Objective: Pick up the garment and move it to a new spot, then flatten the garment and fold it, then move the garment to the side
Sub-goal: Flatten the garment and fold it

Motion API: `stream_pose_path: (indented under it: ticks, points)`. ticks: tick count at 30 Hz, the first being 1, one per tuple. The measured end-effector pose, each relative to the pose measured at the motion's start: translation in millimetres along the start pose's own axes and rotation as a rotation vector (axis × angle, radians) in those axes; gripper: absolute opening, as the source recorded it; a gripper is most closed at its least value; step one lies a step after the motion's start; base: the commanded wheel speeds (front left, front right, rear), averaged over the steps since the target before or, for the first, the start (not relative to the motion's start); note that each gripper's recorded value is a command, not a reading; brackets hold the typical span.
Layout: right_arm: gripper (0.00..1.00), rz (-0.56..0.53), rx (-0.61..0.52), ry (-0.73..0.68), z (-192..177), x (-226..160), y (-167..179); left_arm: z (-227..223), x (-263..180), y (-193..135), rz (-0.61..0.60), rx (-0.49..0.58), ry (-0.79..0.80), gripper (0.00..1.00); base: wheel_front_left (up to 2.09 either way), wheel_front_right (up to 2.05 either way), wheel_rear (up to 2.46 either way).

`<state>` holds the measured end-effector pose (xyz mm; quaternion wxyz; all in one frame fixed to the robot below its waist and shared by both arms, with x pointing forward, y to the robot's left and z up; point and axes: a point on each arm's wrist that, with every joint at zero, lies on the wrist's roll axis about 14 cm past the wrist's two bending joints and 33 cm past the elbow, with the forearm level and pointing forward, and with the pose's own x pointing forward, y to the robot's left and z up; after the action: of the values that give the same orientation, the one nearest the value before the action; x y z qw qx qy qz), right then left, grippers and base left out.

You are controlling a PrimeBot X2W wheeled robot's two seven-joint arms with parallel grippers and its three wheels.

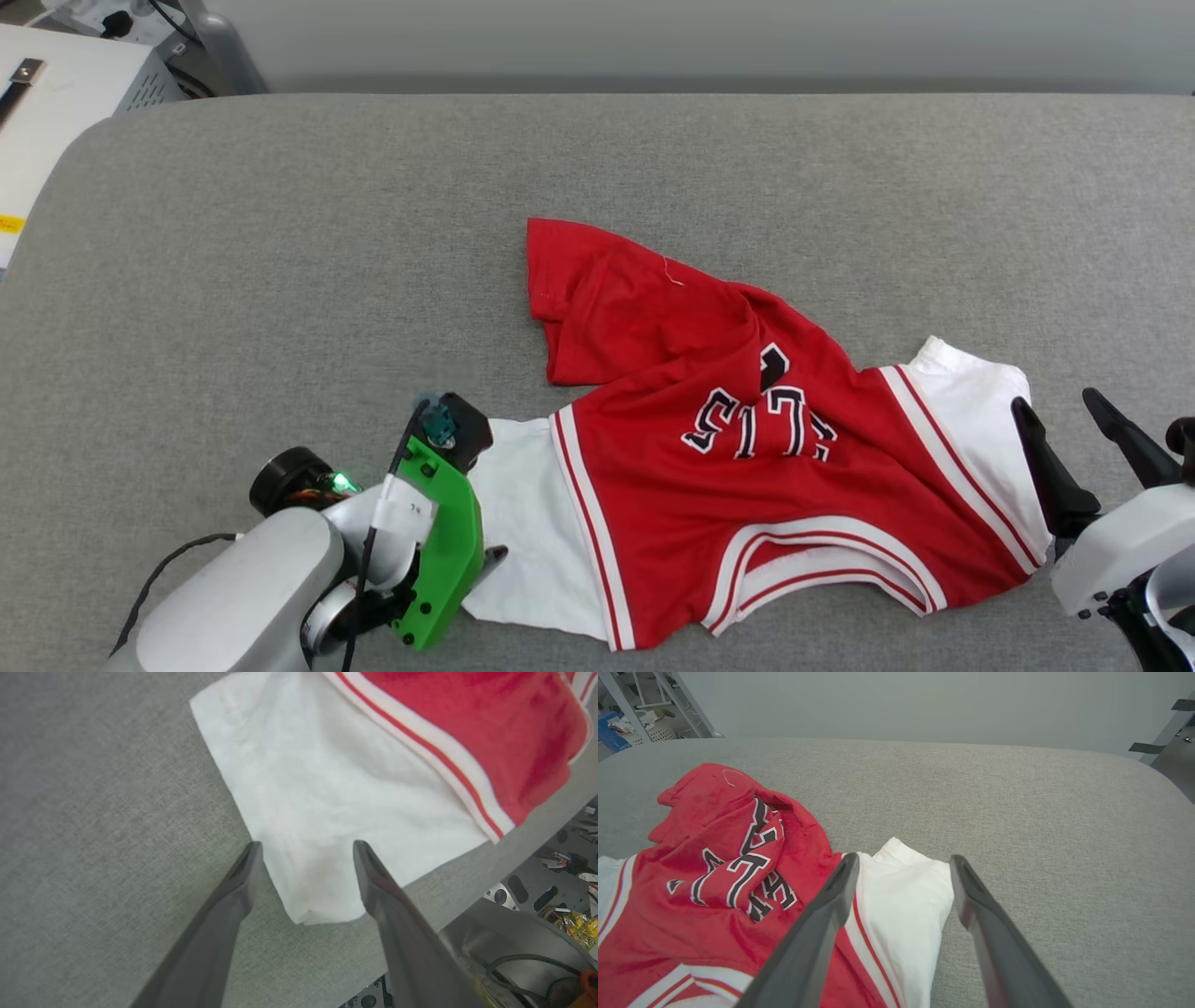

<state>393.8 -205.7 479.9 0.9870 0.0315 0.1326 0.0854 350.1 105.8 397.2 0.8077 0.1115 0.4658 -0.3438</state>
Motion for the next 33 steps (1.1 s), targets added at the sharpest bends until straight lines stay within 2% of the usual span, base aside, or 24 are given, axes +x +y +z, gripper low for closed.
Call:
stream_pose_path:
  ticks: [5,11,12,13,20,24,27,33]
  points:
    - [1.00,-0.003,0.005,0.017,-7,5,-2,-21,17,7,-0.009,-0.024,0.072,1.00,0.00,0.00,0.00]
    - [1.00,-0.022,0.009,0.047,-19,8,-10,-32,35,9,-0.032,0.005,0.137,1.00,0.00,0.00,0.00]
    - [1.00,-0.023,0.008,0.050,-20,8,-11,-33,36,9,-0.035,0.014,0.138,0.56,0.00,0.00,0.00]
    - [1.00,-0.024,0.008,0.053,-21,8,-11,-32,37,10,-0.035,0.015,0.134,0.00,0.00,0.00,0.00]
    - [1.00,-0.030,-0.003,0.029,-12,7,-14,-13,28,31,0.030,0.000,0.007,0.00,0.00,0.00,0.00]
    - [1.00,-0.044,-0.007,0.009,-5,4,-19,6,6,69,0.142,-0.003,-0.071,0.00,0.00,0.00,0.00]
    - [1.00,-0.050,-0.007,-0.003,-2,2,-21,9,-13,100,0.242,-0.012,-0.101,0.00,0.00,0.00,0.00]
    - [1.00,-0.074,-0.017,0.018,-9,-2,-29,-4,-15,122,0.318,-0.059,-0.080,0.00,0.00,0.00,0.00]
